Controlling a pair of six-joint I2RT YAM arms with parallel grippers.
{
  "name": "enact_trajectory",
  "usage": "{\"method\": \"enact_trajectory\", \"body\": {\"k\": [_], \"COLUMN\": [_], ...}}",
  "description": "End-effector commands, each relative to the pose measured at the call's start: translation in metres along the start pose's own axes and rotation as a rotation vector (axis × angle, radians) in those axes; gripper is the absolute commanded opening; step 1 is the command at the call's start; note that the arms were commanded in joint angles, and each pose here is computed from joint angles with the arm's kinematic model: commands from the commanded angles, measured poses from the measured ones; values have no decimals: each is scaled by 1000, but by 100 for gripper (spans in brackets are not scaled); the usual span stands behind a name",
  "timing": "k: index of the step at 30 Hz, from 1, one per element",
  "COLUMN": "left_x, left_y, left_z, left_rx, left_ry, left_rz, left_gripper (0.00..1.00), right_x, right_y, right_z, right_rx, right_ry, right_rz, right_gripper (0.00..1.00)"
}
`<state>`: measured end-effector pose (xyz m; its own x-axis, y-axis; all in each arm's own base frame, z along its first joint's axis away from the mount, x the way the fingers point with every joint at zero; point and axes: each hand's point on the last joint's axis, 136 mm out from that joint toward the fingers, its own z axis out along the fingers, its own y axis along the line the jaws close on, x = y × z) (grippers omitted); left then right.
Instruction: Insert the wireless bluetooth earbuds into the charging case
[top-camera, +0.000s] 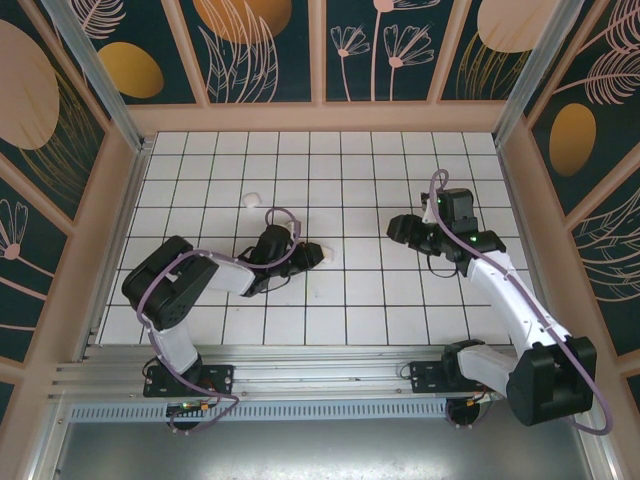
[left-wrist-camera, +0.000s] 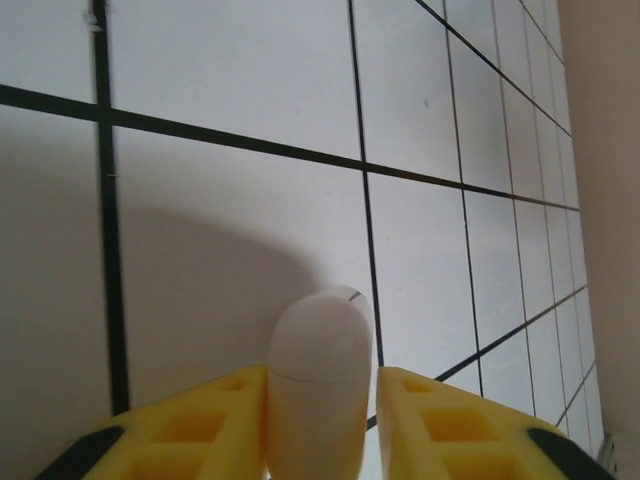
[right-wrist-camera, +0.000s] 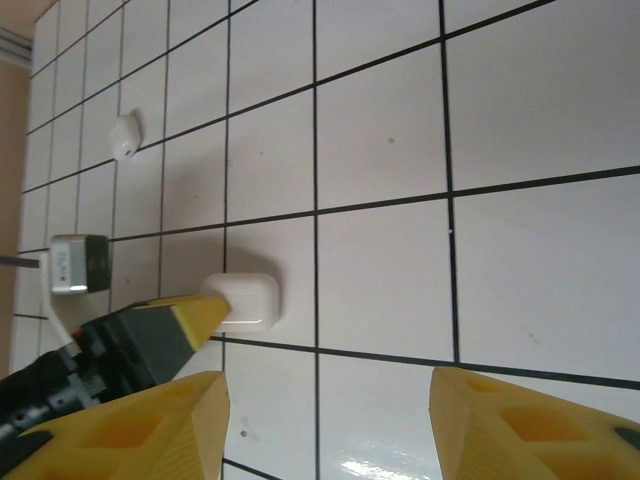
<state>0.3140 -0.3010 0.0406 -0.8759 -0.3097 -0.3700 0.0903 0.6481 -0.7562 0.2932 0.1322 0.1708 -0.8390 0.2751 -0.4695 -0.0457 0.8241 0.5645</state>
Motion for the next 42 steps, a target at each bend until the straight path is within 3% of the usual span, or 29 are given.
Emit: {"method": "enact_trajectory", "body": {"k": [1,13,17,22,25,29,33,36,42], "left_x": [-12,-72,-111,-161,-182,-196,-195,-181,-175], "left_y": [-3,-34,-42,-56,-56,-24,22,27,79], "left_z": [-9,-76,-119,-199,-241,-265,-275,-272,-277], "left_rx": [-66,-254,-421,-594,-610,-570,-621,-558,-748], "left_ry": [-40,-229,-380,-657,-793,-882,-941,-997,-1017], "left_rz": [67,344,488,621,650,658,634,719,642], "left_gripper": [35,58,73,97,99,99,99,99,99], "right_x": [-6,-40,-54,-69,-73,-77,-87,-85,-75], "right_y": [-9,-33,-45,-58,-65,-89,-120,-138,-160], "right_z": [-12,-35,-46,-55,-51,-47,-50,-42,-27], "right_rx": [69,256,330,390,343,253,347,396,454], "right_ry": [-38,-213,-292,-371,-394,-441,-547,-608,-661], "right_rz": [-39,-80,-85,-75,-66,44,64,-5,-112], "right_gripper": [57,69,74,80,99,99,99,99,99]}}
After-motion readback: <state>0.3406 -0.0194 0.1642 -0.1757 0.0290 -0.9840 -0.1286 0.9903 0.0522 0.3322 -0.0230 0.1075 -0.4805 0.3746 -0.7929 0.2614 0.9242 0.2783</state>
